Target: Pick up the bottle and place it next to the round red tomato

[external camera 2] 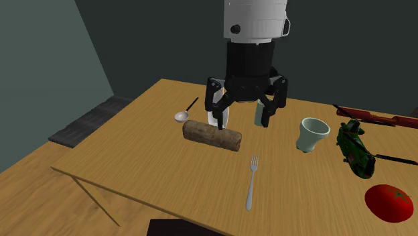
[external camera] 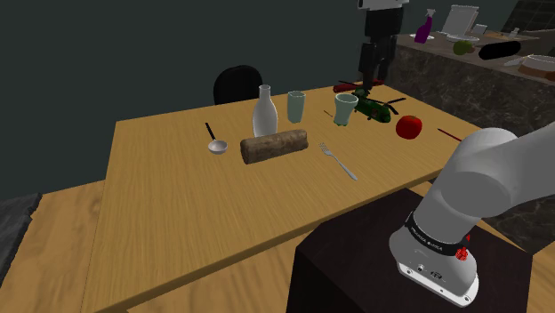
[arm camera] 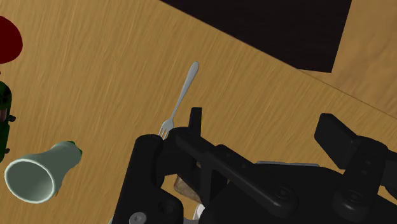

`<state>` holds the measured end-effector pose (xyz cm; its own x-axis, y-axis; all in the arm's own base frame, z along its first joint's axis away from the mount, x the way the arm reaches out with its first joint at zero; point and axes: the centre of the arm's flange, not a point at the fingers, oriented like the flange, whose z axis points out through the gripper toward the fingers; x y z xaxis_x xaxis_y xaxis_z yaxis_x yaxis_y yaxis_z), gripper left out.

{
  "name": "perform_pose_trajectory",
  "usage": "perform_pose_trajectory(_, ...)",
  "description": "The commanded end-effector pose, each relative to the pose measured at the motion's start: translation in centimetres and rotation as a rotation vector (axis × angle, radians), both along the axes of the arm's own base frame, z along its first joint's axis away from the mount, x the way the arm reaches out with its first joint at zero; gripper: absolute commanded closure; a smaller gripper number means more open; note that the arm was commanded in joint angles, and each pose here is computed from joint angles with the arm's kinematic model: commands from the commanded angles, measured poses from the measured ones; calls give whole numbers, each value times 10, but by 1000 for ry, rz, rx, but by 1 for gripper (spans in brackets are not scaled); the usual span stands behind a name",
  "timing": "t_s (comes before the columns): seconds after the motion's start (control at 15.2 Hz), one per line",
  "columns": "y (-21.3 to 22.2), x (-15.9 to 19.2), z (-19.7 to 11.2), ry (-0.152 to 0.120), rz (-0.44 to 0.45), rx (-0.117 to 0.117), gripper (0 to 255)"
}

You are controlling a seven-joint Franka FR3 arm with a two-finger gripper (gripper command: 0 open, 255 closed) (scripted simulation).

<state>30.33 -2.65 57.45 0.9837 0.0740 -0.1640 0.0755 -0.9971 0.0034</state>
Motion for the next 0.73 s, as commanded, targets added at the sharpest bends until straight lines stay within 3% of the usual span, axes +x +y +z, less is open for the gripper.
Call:
perform_pose_trajectory(0.0, 0, 0, 0, 0, 0, 0, 0)
perform_pose_trajectory(0.66, 12, 119, -41, -40, -43, 0, 0)
